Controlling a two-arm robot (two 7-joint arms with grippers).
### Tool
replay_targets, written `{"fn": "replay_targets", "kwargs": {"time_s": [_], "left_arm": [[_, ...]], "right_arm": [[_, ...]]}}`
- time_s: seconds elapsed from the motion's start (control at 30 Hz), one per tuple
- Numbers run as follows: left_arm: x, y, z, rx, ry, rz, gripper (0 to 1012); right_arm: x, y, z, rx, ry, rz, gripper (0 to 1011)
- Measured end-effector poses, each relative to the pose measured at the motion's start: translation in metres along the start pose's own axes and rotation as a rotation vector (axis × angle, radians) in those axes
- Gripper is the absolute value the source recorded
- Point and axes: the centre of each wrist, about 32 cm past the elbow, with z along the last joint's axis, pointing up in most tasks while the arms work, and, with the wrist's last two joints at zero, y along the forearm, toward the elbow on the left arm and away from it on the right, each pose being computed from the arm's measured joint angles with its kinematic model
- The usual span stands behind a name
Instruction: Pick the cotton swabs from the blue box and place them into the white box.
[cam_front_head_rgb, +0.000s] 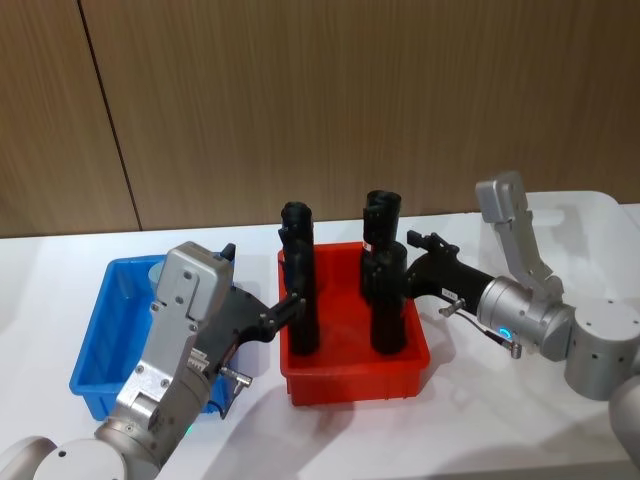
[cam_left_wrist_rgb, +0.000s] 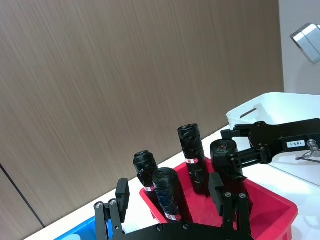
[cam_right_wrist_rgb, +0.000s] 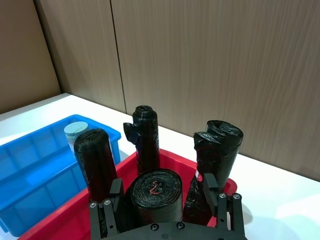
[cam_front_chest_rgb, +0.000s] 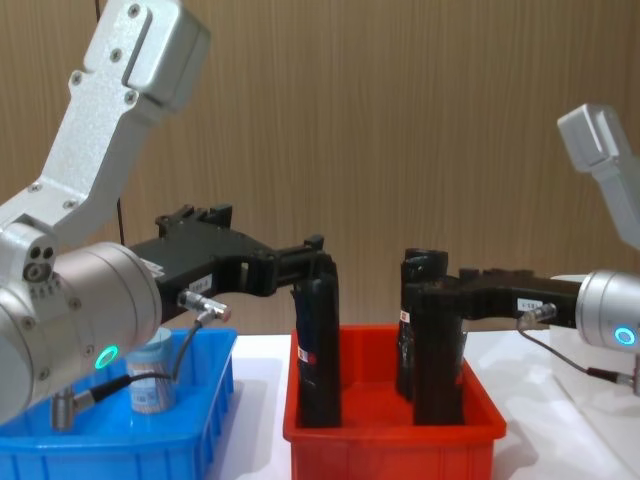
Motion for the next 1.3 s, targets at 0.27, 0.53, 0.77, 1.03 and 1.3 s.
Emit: {"fn": "replay_targets", "kwargs": {"time_s": [0.27,0.53,0.77,1.03,1.3], "left_arm": [[0.0,0.0,0.0,0.0,0.0,0.0,1004],[0.0,0.0,0.0,0.0,0.0,0.0,1004],[0.0,0.0,0.0,0.0,0.0,0.0,1004],[0.0,0.0,0.0,0.0,0.0,0.0,1004],[0.0,0.0,0.0,0.0,0.0,0.0,1004]], "right_arm": [[0.003,0.005,-0.002,-0.006,0.011,0.021,1000],[0.005,0.009,-0.004,-0.005,0.02,0.041,815],[0.005,0.011,-0.005,-0.001,0.024,0.052,628],[0.005,0.01,-0.002,0.013,0.024,0.058,517],[0.002,0.003,0.01,0.051,0.019,0.059,512]]}}
